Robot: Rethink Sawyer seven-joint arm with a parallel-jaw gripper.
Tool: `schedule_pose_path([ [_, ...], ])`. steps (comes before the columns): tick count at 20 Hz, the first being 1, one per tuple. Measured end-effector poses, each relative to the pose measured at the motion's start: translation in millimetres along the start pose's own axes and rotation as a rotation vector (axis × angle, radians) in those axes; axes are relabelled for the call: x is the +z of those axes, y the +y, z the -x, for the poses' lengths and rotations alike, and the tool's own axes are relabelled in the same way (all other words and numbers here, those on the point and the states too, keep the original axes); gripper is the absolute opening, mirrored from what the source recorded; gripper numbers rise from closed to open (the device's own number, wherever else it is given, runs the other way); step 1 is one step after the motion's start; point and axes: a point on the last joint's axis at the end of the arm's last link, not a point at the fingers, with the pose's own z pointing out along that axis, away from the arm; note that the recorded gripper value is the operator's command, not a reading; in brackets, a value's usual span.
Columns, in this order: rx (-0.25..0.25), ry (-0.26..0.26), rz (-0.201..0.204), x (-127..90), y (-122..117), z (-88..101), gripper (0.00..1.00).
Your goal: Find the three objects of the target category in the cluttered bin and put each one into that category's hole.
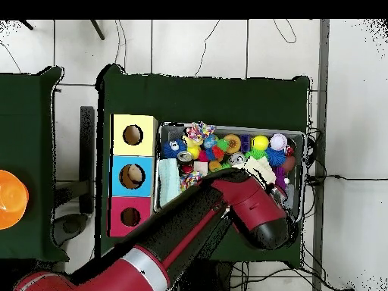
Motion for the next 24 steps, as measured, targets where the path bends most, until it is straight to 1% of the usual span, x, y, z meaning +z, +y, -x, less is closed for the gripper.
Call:
schedule_pose_path([
  [8, 0.002, -0.012, -0.006, -4, -2, 3.9, 1.00],
  [14, 0.038, -0.066, -0.027, -16, -8, 15.5, 1.00],
  [17, 0.074, -0.109, -0.040, -24, -12, 22.0, 1.00],
  [18, 0.102, -0.136, -0.046, -27, -15, 24.9, 1.00],
  [22, 0.149, -0.177, -0.052, -30, -20, 27.5, 1.00],
  [23, 0.166, -0.191, -0.051, -30, -21, 28.3, 1.00],
  [24, 0.201, -0.220, -0.048, -28, -23, 29.3, 1.00],
])
